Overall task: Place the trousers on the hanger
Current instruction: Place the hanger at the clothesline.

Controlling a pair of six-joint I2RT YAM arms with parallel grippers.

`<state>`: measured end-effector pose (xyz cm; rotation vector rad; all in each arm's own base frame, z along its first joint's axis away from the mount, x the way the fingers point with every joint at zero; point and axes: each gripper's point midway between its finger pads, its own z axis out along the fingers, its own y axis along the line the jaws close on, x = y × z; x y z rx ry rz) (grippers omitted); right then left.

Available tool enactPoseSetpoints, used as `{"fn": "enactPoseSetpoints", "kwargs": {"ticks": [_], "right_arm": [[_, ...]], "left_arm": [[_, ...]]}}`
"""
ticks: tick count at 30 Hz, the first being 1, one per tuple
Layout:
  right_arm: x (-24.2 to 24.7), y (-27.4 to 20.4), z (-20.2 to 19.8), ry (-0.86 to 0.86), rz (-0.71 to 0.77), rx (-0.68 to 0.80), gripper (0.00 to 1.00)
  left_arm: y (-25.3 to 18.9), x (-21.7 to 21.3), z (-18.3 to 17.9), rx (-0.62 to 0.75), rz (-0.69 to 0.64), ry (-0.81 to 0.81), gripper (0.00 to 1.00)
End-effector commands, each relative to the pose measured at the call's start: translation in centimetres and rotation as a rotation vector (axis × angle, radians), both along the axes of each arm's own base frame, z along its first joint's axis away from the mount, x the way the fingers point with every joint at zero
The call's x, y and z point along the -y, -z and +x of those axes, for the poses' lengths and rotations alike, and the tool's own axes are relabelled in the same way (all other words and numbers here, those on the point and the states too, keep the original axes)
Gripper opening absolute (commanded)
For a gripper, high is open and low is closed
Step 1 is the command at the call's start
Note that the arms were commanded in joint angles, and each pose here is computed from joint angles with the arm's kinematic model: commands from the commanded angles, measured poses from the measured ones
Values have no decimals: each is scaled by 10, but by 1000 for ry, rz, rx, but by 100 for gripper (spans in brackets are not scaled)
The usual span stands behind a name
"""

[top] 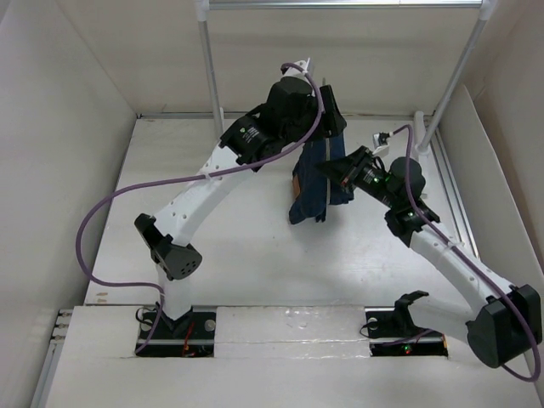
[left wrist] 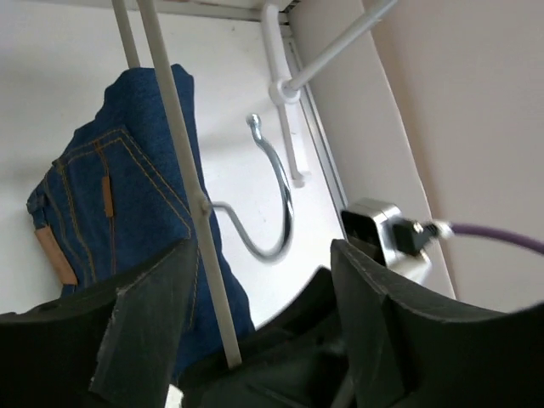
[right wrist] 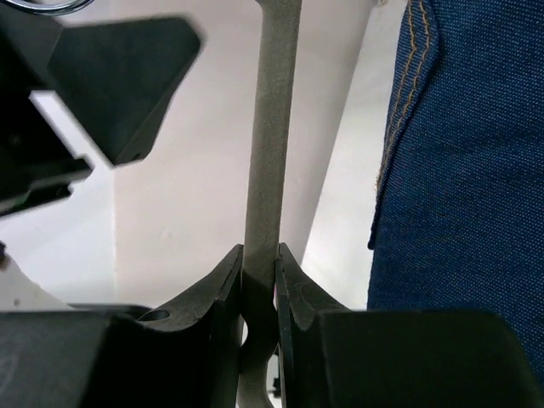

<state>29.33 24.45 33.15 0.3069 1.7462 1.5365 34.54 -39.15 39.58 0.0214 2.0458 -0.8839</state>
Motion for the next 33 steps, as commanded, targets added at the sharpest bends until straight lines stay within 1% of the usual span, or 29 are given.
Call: {"fn": "enactPoseSetpoints", "kwargs": {"ticks": [1, 2, 5, 6, 10, 11, 12, 13, 14, 16, 17, 18, 19, 20, 21, 22, 23, 25, 26, 27, 28, 32, 33], "right_arm": [[6, -80, -4, -30, 140, 244, 0], [6, -83, -3, -27, 141, 249, 0], [10, -94, 6, -17, 148, 272, 0], [14, -98, 10, -5, 152, 278, 0], [36, -120, 26, 40, 175, 322, 0], [39, -129, 31, 45, 184, 336, 0], [44, -136, 35, 55, 186, 353, 0], [49, -142, 39, 64, 190, 362, 0], [59, -152, 51, 97, 188, 379, 0], [69, -160, 64, 124, 199, 379, 0], [78, -171, 70, 148, 212, 397, 0], [81, -170, 83, 158, 221, 399, 0], [84, -172, 89, 163, 230, 399, 0], [88, -177, 95, 169, 250, 395, 0], [92, -185, 104, 181, 259, 413, 0], [99, -188, 112, 202, 261, 415, 0], [103, -191, 118, 211, 260, 417, 0], [115, -201, 133, 242, 271, 435, 0], [119, -204, 138, 252, 267, 435, 0], [120, -206, 142, 258, 269, 434, 0], [131, -212, 154, 285, 267, 445, 0], [145, -215, 166, 308, 282, 442, 0], [150, -219, 167, 314, 286, 462, 0]], "left_arm": [[-72, -12, -15, 155, -115, 49, 63], [-81, -17, -15, 173, -126, 44, 65], [-100, -23, -23, 222, -147, 63, 75], [-111, -32, -24, 245, -163, 56, 77], [-136, -57, -30, 304, -195, 24, 80], [-131, -62, -26, 301, -181, 6, 80], [-141, -71, -33, 324, -198, 1, 81], [-139, -76, -32, 323, -192, -11, 81], [-126, -79, -26, 304, -169, -26, 81], [-122, -86, -32, 301, -169, -31, 81], [-100, -83, -29, 264, -134, -31, 81], [-102, -88, -34, 267, -147, -33, 81], [-95, -88, -35, 254, -139, -32, 81], [-74, -86, -33, 218, -108, -31, 81], [-75, -90, -39, 220, -123, -30, 81], [-68, -91, -40, 207, -115, -29, 80], [-49, -91, -40, 174, -90, -32, 80], [-42, -97, -47, 161, -95, -31, 80], [-24, -98, -47, 131, -72, -38, 80], [-26, -102, -51, 137, -83, -39, 80], [-16, -105, -55, 121, -79, -43, 80], [10, -115, -61, 88, -46, -59, 78], [15, -116, -62, 81, -40, -60, 78]]}}
